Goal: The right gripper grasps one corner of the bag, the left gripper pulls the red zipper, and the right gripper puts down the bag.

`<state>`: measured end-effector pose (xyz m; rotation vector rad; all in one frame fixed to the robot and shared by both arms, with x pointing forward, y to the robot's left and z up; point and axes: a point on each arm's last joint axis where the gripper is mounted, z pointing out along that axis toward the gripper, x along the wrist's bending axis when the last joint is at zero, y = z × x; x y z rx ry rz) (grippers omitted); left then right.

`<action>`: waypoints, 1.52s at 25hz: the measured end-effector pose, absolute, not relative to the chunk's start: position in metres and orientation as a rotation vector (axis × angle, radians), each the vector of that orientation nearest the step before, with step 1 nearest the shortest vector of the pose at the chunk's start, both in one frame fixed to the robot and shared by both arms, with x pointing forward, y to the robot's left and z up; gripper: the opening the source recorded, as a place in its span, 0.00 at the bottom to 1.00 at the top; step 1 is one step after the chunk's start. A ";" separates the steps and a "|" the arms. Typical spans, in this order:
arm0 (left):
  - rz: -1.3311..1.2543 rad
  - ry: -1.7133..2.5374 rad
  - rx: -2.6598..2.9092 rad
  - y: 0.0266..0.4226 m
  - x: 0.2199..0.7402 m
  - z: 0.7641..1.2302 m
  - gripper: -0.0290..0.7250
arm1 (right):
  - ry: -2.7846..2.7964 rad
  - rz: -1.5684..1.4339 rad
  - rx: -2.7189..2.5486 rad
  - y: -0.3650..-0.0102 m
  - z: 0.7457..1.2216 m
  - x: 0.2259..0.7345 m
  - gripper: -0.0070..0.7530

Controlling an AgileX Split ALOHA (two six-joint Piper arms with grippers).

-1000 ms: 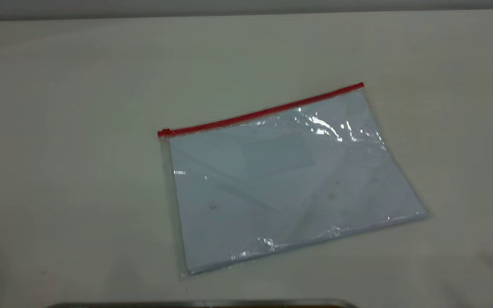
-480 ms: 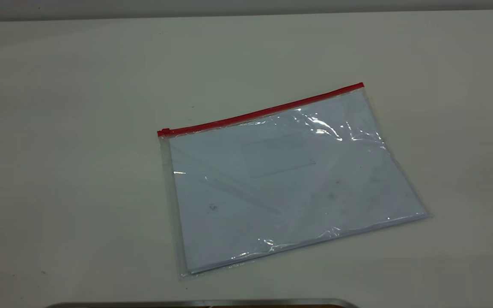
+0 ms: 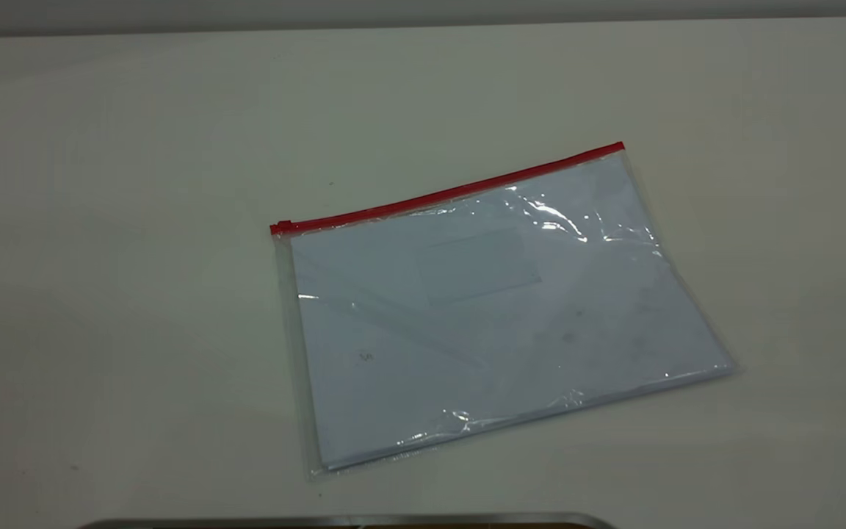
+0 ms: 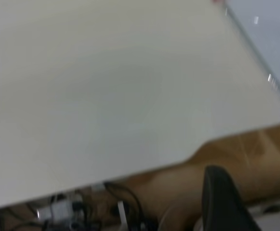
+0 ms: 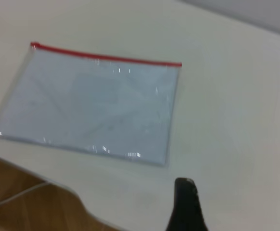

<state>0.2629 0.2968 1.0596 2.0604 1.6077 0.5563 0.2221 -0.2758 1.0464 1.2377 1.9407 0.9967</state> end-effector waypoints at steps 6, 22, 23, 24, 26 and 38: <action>0.559 1.604 2.060 0.298 0.255 1.040 0.54 | 1.913 1.003 1.270 -0.277 1.043 0.226 0.79; 0.576 1.591 2.031 0.298 0.255 1.033 0.54 | 1.896 0.998 1.287 -0.278 1.043 0.227 0.79; 0.590 1.598 2.014 0.299 0.254 1.033 0.54 | 1.896 0.998 1.287 -0.278 1.043 0.227 0.79; 0.607 1.617 1.988 0.299 0.252 1.033 0.54 | 1.896 0.998 1.287 -0.278 1.043 0.227 0.79; 0.673 1.683 1.900 0.301 0.247 1.034 0.54 | 1.896 0.998 1.287 -0.278 1.043 0.227 0.79; 0.856 1.712 1.689 0.301 0.222 1.033 0.54 | 1.896 0.998 1.289 -0.278 1.042 0.227 0.79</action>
